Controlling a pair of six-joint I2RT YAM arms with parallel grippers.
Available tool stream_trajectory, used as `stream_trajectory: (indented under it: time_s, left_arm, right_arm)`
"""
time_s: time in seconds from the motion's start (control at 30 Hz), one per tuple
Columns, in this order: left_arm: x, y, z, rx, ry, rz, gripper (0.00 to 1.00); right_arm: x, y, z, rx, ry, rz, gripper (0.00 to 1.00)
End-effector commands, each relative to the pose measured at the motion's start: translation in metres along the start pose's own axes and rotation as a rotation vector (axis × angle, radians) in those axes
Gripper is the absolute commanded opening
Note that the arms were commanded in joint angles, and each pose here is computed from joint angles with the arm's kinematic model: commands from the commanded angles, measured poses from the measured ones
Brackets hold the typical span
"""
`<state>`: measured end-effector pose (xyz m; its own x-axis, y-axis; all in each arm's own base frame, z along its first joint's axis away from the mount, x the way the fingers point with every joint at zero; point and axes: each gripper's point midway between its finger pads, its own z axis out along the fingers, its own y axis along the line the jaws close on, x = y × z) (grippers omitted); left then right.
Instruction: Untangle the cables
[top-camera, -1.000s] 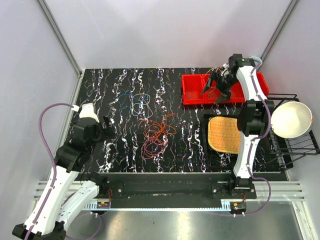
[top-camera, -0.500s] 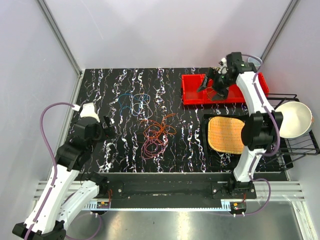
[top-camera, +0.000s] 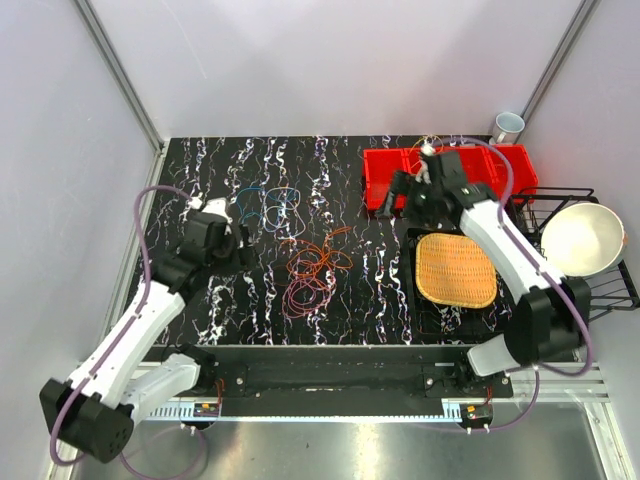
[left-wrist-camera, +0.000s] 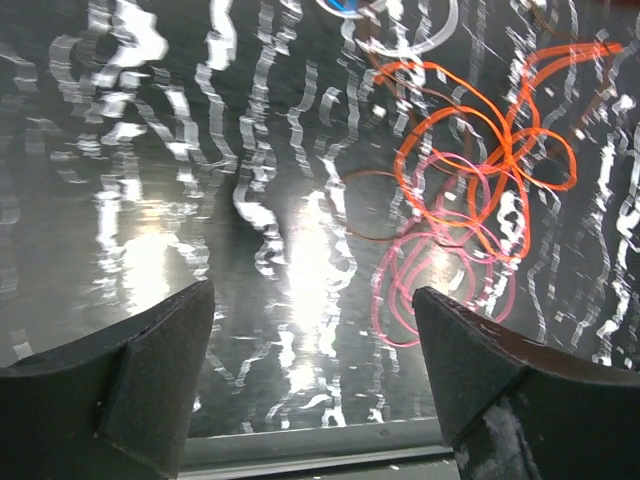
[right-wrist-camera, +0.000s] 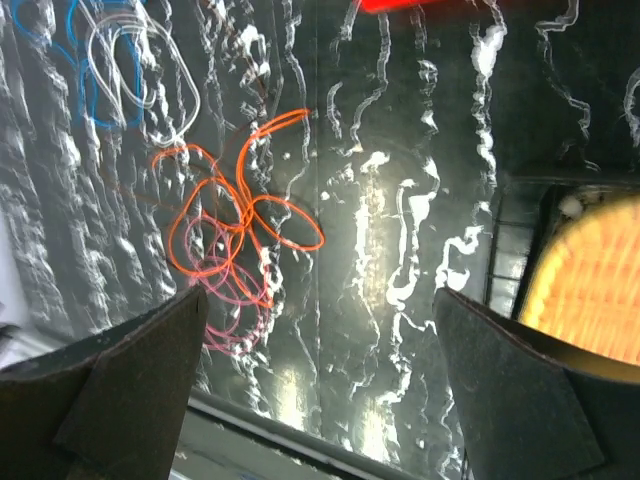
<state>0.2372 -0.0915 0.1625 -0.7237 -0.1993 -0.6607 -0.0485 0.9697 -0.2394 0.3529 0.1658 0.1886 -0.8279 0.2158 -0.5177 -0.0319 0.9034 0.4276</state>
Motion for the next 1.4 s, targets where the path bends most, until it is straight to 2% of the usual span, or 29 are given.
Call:
stream_trajectory:
  time_s: [0.0,0.17,0.37,0.6,0.9,0.97,1.1,1.27,1.3,1.37]
  left_arm:
    - [-0.002,-0.034,0.015,0.100,0.001,-0.032,0.82]
    - [0.015,-0.048,0.040,0.111,0.057,-0.092,0.77]
    - [-0.004,-0.058,0.066,0.089,0.005,-0.152,0.72]
    - [-0.018,-0.066,0.105,0.021,0.014,-0.161,0.65]
    - [-0.030,-0.049,0.132,-0.140,-0.002,-0.160,0.59]
    - [-0.030,-0.047,0.138,-0.155,0.001,-0.159,0.58]
    - [-0.031,-0.044,0.146,-0.174,0.007,-0.157,0.51]
    - [-0.025,-0.034,0.157,-0.216,0.023,-0.177,0.49]
    - [-0.026,-0.033,0.159,-0.215,0.021,-0.185,0.47]
    - [-0.028,-0.038,0.164,-0.184,0.019,-0.184,0.36]
  right_arm:
    - [-0.030,0.006,-0.008,-0.260,-0.162,0.170,1.00]
    - [-0.018,0.005,-0.012,-0.291,-0.172,0.170,1.00]
    - [-0.009,0.006,-0.010,-0.296,-0.120,0.130,1.00]
    - [-0.002,-0.004,-0.008,-0.228,-0.065,0.093,1.00]
    - [0.002,0.004,-0.004,-0.280,-0.028,0.096,1.00]
    - [0.004,0.003,-0.002,-0.278,-0.020,0.098,1.00]
    - [0.006,0.008,0.002,-0.287,-0.015,0.090,1.00]
    - [0.010,0.013,0.006,-0.291,0.002,0.086,1.00]
    - [0.011,0.014,0.007,-0.291,0.005,0.087,1.00]
    - [0.012,0.016,0.008,-0.290,0.007,0.087,1.00]
